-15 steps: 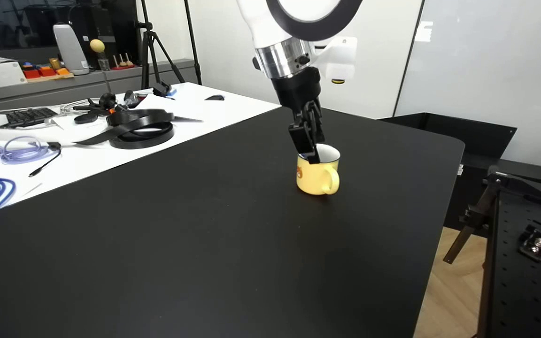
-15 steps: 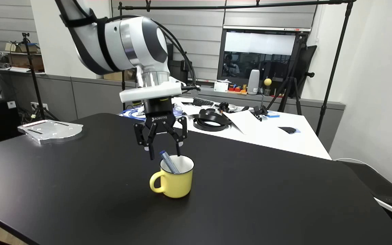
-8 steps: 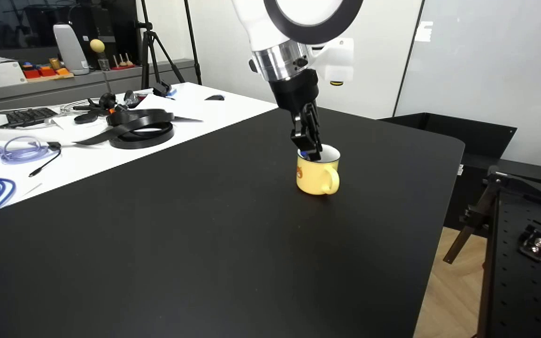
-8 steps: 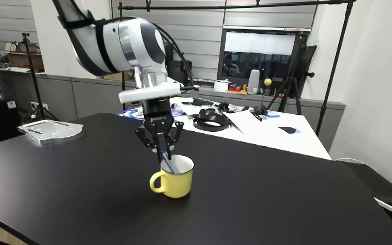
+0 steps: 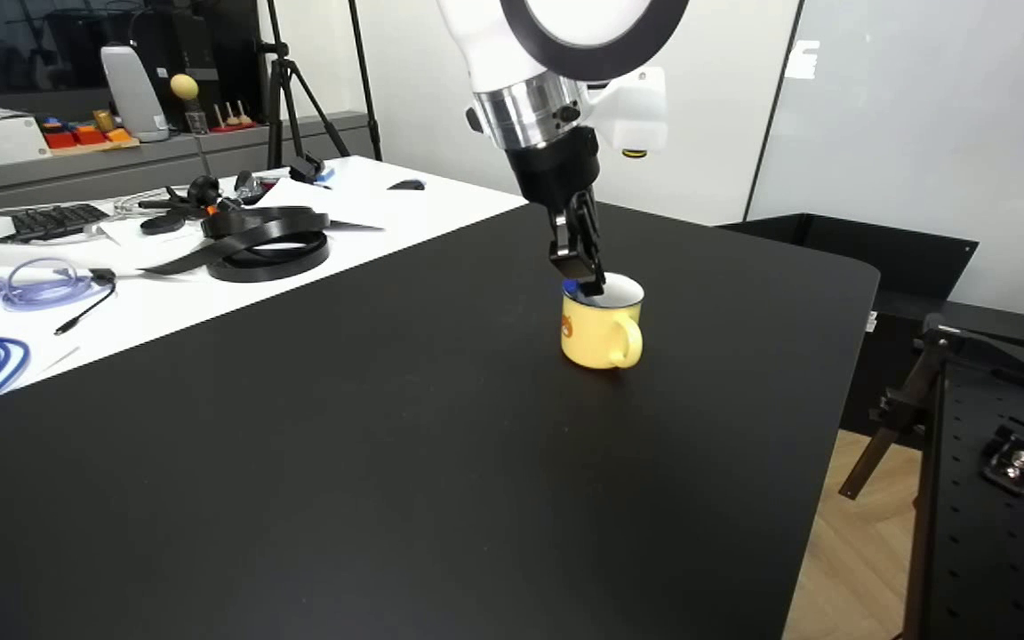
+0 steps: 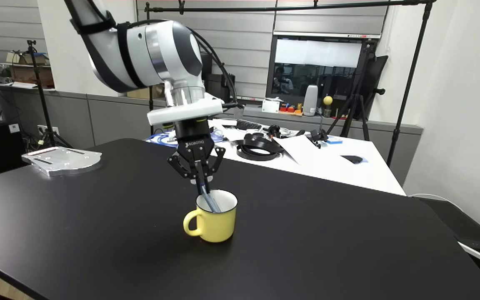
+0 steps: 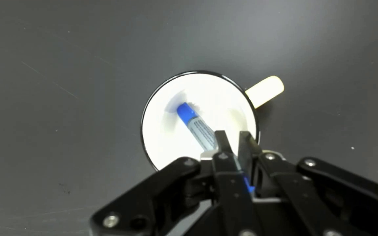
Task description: Take the marker out of the cup, put it on the table then put it back in the cup
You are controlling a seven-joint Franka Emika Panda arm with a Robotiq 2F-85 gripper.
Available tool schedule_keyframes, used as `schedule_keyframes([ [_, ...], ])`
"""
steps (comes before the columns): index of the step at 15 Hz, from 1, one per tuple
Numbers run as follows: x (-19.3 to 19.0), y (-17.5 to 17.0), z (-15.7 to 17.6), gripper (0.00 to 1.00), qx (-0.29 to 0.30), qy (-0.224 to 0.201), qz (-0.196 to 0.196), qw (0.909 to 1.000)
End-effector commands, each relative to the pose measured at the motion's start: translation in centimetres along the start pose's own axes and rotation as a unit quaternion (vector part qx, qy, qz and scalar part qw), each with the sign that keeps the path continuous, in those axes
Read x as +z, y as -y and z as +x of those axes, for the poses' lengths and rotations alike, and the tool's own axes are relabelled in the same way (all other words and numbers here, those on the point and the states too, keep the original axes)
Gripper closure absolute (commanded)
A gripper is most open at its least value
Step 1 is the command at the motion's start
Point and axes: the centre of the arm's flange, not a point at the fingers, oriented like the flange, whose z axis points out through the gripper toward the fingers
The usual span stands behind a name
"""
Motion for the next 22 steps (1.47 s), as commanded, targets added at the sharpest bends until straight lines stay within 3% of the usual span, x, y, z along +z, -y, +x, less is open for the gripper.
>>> schedule_keyframes([
  [1,-1.6,-0.1,0.3,0.53,-0.012,-0.015,-0.022,0.9996],
  [8,-2.8,0.5,2.2,0.05,-0.027,-0.029,-0.032,0.9987],
  [10,-2.7,0.7,2.2,0.00,-0.031,-0.026,-0.031,0.9987],
  [20,-0.9,0.5,1.4,0.00,-0.027,-0.006,-0.024,0.9993],
  [21,-0.7,0.5,1.4,0.25,-0.027,-0.005,-0.023,0.9993],
  [22,-0.5,0.5,1.5,0.26,-0.028,-0.003,-0.023,0.9993],
])
